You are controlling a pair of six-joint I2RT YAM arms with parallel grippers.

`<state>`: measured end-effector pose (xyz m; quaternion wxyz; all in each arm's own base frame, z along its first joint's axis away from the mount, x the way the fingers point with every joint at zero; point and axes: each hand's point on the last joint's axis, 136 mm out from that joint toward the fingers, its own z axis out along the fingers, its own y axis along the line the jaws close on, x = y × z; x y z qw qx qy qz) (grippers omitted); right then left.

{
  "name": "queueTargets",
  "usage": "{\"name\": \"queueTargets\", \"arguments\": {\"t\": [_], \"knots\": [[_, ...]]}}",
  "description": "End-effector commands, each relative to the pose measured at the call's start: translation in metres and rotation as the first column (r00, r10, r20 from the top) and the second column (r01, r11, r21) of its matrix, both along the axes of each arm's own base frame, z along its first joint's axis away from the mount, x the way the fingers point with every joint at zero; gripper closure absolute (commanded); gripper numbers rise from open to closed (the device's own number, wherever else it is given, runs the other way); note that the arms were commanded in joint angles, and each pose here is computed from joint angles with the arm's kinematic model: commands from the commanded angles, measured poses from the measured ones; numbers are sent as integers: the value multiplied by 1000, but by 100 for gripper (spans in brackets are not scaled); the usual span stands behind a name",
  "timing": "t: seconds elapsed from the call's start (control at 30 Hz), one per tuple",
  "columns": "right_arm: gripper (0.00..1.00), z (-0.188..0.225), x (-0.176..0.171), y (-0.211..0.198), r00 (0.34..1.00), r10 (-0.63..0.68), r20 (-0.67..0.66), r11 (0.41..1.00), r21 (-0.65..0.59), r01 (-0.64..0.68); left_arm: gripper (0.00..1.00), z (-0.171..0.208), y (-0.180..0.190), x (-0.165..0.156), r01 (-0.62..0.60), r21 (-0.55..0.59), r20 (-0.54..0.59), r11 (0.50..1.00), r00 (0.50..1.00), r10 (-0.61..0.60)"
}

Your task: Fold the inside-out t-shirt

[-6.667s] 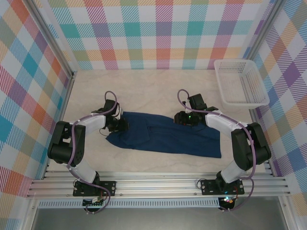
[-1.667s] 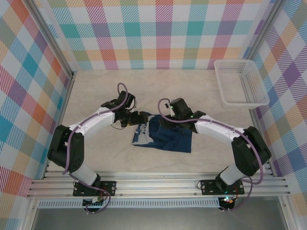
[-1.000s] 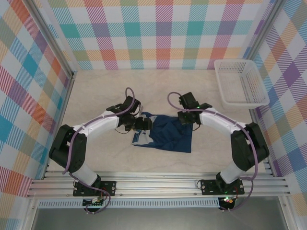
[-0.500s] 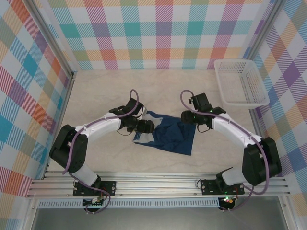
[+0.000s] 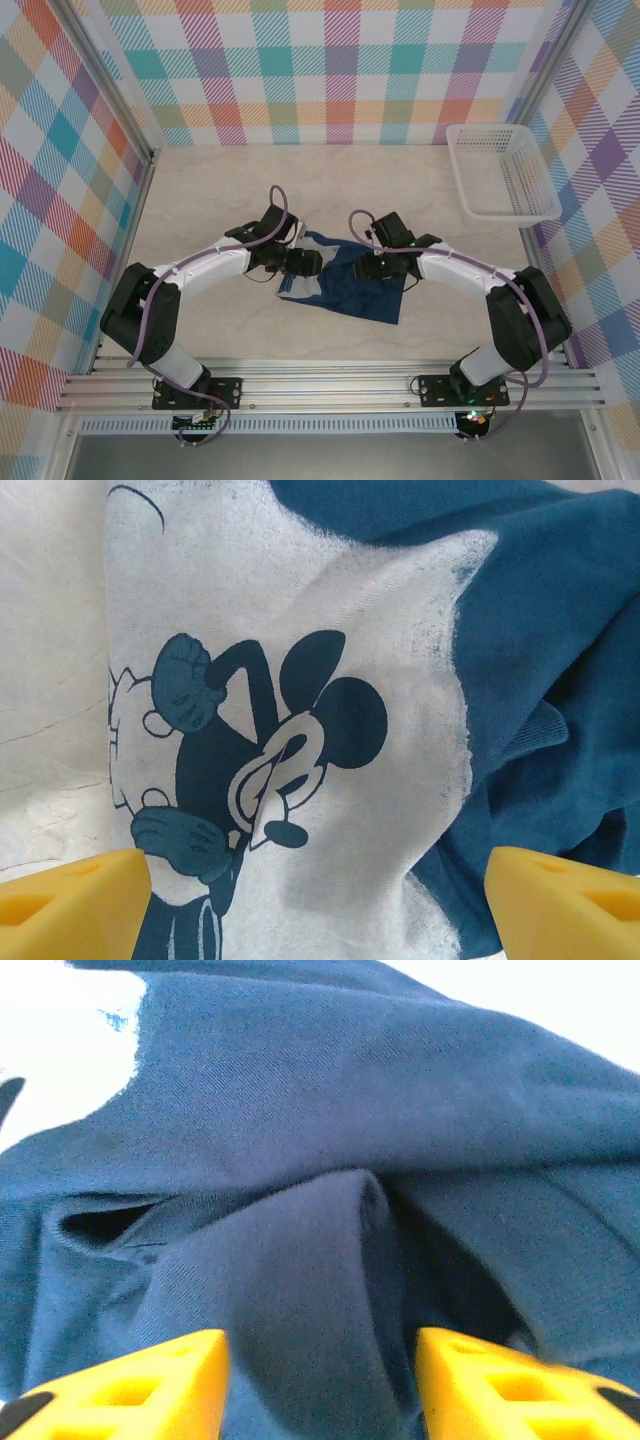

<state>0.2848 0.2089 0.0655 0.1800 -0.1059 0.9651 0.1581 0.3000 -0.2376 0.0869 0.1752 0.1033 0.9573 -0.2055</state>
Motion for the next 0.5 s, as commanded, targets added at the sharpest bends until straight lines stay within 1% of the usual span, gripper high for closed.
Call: {"name": "queueTargets", "arguments": {"t": [0.0,0.1,0.2,0.27,0.37,0.47], "knots": [[68,10,9,6,1000,15,27,1000,8,-15,14,-6,-2,-5,27,1,-7,1000,1000,-27],[84,13,-9,-1,1000,8,-11,1000,15,-8,14,-8,-1,-6,26,7,-11,1000,1000,-26],[95,18,-35,-13,998,-22,-61,999,34,24,14,-12,1,-5,18,25,-16,1000,1000,-17],[97,21,-51,-21,994,-52,-94,997,47,56,14,-18,3,-4,13,40,-23,999,1000,-12],[98,21,-72,-32,984,-104,-142,992,54,112,14,-26,3,-3,7,54,-37,999,999,-5],[99,15,-87,-44,968,-163,-190,985,27,171,14,-32,2,-3,8,67,-47,998,999,-5]]}}
